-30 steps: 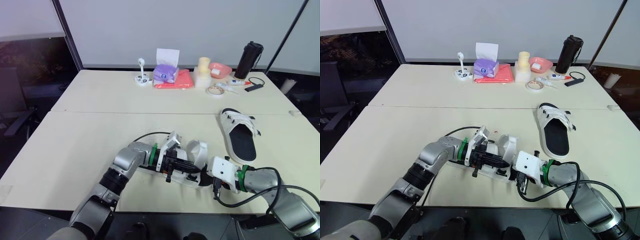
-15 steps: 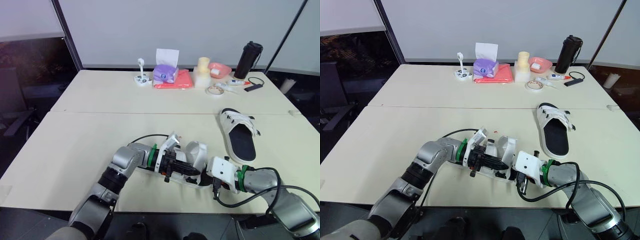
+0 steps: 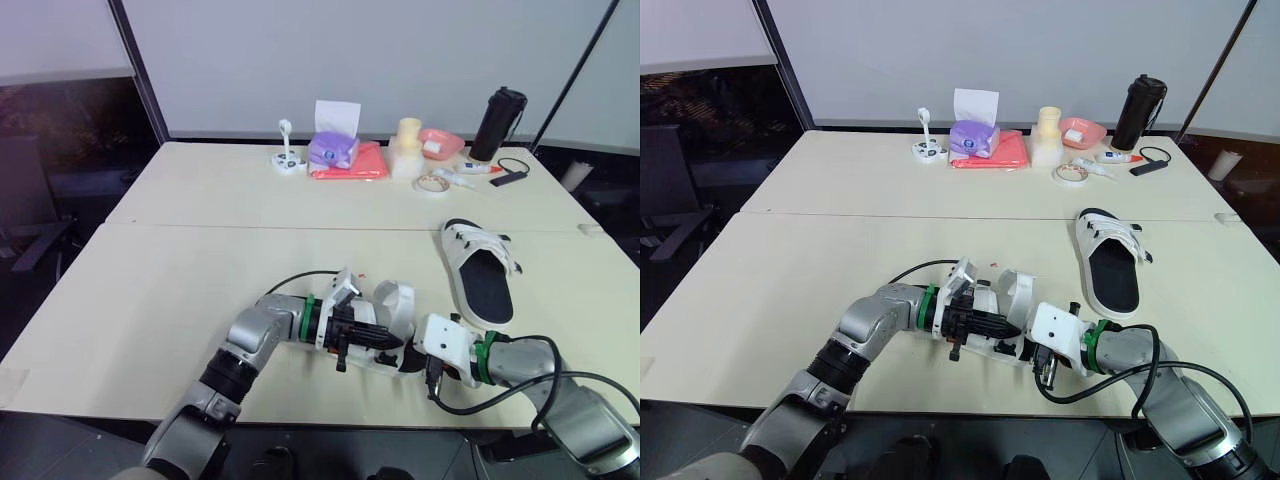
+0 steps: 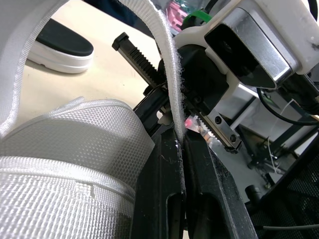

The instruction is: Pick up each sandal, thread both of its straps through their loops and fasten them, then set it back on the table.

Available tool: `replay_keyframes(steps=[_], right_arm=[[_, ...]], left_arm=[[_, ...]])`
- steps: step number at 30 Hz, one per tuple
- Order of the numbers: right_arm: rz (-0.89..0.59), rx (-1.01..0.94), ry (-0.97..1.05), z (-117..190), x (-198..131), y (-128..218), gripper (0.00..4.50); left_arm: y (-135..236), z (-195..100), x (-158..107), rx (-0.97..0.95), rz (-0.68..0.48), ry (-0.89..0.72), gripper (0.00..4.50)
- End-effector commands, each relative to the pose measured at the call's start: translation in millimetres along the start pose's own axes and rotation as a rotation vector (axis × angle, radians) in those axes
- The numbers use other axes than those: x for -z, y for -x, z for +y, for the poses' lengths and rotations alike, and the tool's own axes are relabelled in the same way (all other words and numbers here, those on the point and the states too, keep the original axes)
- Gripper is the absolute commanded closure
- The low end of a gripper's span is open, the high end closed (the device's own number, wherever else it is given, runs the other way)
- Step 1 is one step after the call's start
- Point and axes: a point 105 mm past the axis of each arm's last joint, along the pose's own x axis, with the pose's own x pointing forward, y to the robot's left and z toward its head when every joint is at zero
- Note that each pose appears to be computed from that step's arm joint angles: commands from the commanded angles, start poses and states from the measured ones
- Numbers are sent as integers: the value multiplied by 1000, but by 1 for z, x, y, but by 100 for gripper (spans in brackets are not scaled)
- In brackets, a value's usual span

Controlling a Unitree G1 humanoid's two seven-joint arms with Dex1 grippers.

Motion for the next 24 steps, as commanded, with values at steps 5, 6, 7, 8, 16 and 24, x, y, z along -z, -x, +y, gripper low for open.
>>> replay_keyframes(steps=[5, 6, 7, 8, 16, 24], right_arm=[[117, -128, -113, 33, 34, -8, 450], [118, -128, -113, 33, 35, -8, 450], [118, -128, -113, 33, 35, -8, 450], [118, -129, -113, 33, 35, -9, 450], [115, -128, -113, 32, 34, -10, 450], [118, -127, -113, 31, 35, -9, 450]], left_arm=[[-7, -13, 28, 81, 102, -20, 445], [-6, -12, 29, 75, 102, -33, 445], [-6, -11, 29, 68, 102, -47, 445], [-5, -9, 30, 60, 107, -66, 445], [-4, 2, 36, -10, 103, -210, 445], [-2, 3, 42, -6, 88, -259, 445]])
